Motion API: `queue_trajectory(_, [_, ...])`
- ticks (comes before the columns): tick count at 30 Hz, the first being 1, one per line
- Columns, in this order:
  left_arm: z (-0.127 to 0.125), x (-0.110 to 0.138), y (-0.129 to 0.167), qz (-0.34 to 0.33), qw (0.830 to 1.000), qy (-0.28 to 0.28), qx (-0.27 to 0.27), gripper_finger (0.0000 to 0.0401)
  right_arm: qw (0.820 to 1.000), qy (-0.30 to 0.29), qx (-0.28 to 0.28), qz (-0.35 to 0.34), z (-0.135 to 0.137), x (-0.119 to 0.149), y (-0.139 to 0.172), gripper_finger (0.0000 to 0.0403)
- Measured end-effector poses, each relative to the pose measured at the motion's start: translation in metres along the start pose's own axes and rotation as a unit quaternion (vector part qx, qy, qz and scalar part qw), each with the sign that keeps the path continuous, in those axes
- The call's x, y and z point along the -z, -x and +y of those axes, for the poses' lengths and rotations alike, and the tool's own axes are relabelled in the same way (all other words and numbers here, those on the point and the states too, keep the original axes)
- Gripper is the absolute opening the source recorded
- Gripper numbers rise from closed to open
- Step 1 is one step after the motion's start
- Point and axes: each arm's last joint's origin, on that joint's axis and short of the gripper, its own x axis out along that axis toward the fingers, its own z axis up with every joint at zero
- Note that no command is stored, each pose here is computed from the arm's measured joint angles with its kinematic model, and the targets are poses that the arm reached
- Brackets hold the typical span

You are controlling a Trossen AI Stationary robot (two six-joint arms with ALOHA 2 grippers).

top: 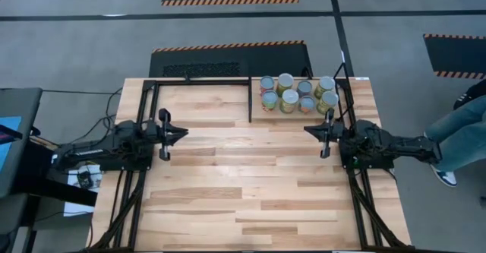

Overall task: Pick and place cans onto a shelf
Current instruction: Return to home position

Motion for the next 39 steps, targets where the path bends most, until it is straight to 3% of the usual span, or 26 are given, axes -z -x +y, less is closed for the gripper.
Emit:
queue_trajectory(12, [0.003, -0.001, 0.000, -0.003, 0.998, -0.010, -0.055, 0.0031, 1.000, 0.020, 0.021, 0.012, -0.002, 0.002, -0.001, 0.0018])
queue_trajectory(16, [0.003, 0.008, 0.000, 0.040, 0.997, 0.028, -0.063, 0.0031, 1.000, 0.007, 0.027, 0.013, -0.003, 0.002, -0.001, 0.0027])
queue_trajectory(39, [0.003, 0.011, 0.000, 0.056, 0.996, 0.042, -0.055, 0.0031, 0.999, 0.006, 0.028, 0.017, -0.003, 0.003, -0.001, 0.0033])
